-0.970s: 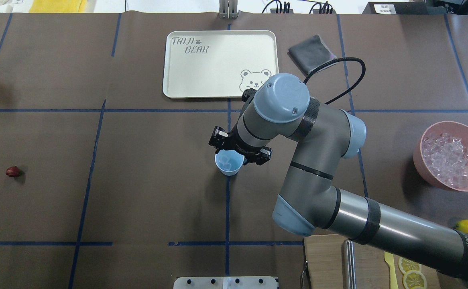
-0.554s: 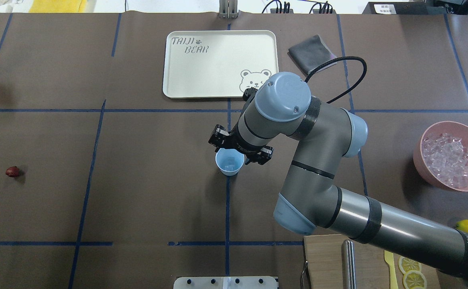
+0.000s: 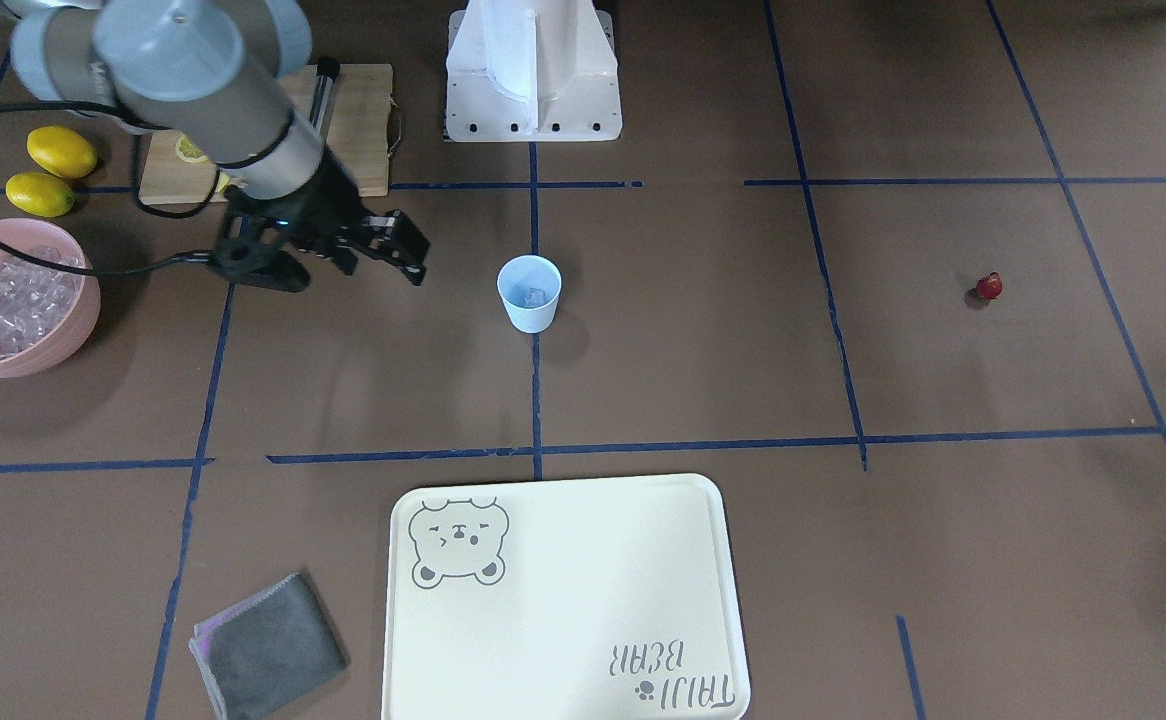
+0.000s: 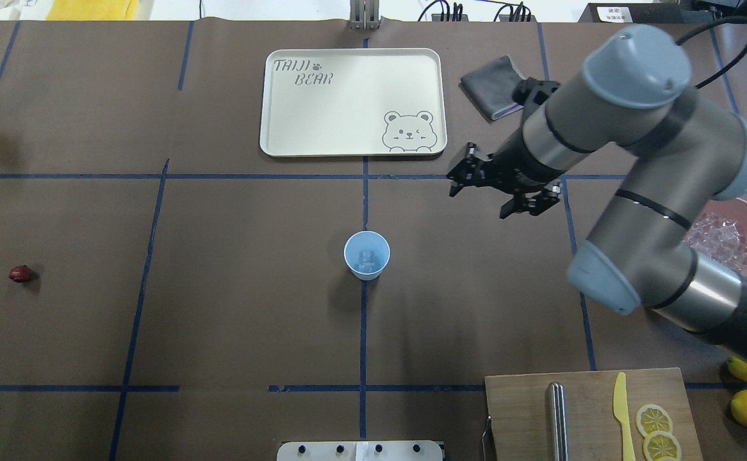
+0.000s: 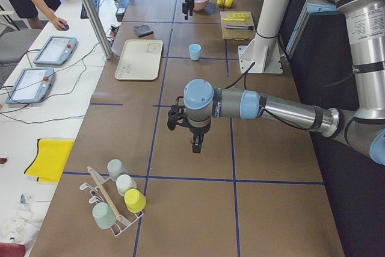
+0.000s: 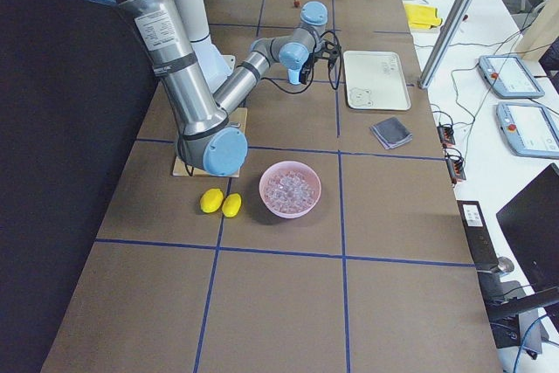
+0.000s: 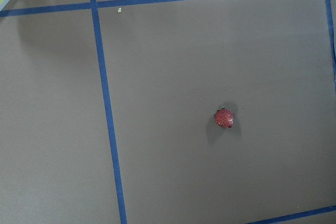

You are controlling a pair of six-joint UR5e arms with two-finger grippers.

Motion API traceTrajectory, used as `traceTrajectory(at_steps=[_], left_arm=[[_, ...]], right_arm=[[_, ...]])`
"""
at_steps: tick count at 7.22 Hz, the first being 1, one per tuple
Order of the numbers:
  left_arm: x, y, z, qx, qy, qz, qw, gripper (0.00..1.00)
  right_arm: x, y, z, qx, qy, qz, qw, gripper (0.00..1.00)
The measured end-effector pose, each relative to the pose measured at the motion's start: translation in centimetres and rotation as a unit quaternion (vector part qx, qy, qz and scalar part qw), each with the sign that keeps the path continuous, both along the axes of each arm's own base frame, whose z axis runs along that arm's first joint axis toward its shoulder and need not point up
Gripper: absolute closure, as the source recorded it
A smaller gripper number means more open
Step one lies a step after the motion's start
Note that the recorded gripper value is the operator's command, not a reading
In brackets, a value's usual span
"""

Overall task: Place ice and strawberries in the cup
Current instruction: 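Move the right gripper back over the ice bowl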

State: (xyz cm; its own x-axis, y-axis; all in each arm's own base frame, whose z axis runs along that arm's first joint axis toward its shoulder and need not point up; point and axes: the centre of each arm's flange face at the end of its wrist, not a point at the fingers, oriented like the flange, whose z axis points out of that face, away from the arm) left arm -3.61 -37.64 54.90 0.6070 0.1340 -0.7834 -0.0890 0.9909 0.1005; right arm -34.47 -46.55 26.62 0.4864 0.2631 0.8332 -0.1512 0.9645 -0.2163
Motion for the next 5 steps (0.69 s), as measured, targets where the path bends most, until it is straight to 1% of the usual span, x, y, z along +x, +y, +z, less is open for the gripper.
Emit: traceTrajectory(at_steps=[1, 2, 3, 4, 5], left_arm=[[0.0, 0.0, 0.0, 0.000, 0.000, 0.000, 1.0000, 0.00], [0.0, 0.0, 0.0, 0.000, 0.000, 0.000, 1.0000, 0.00], [0.0, 0.0, 0.0, 0.000, 0.000, 0.000, 1.0000, 0.00], [0.0, 0.0, -0.1, 0.001, 0.000, 0.000, 1.0000, 0.00], [0.0, 0.0, -0.1, 0.001, 0.000, 0.000, 1.0000, 0.00]], right_arm=[[3.8, 0.5, 3.4, 0.036, 0.015, -0.018, 0.9991, 0.00], [7.1, 0.9, 6.8, 0.070, 0.034, -0.037, 0.9963, 0.00], [9.9, 1.0, 10.0, 0.102, 0.054, -0.058, 0.9916, 0.00], [12.5, 1.2, 13.1, 0.138, 0.076, -0.082, 0.9841, 0.01], [14.6, 1.5, 15.5, 0.170, 0.097, -0.105, 0.9750, 0.02]])
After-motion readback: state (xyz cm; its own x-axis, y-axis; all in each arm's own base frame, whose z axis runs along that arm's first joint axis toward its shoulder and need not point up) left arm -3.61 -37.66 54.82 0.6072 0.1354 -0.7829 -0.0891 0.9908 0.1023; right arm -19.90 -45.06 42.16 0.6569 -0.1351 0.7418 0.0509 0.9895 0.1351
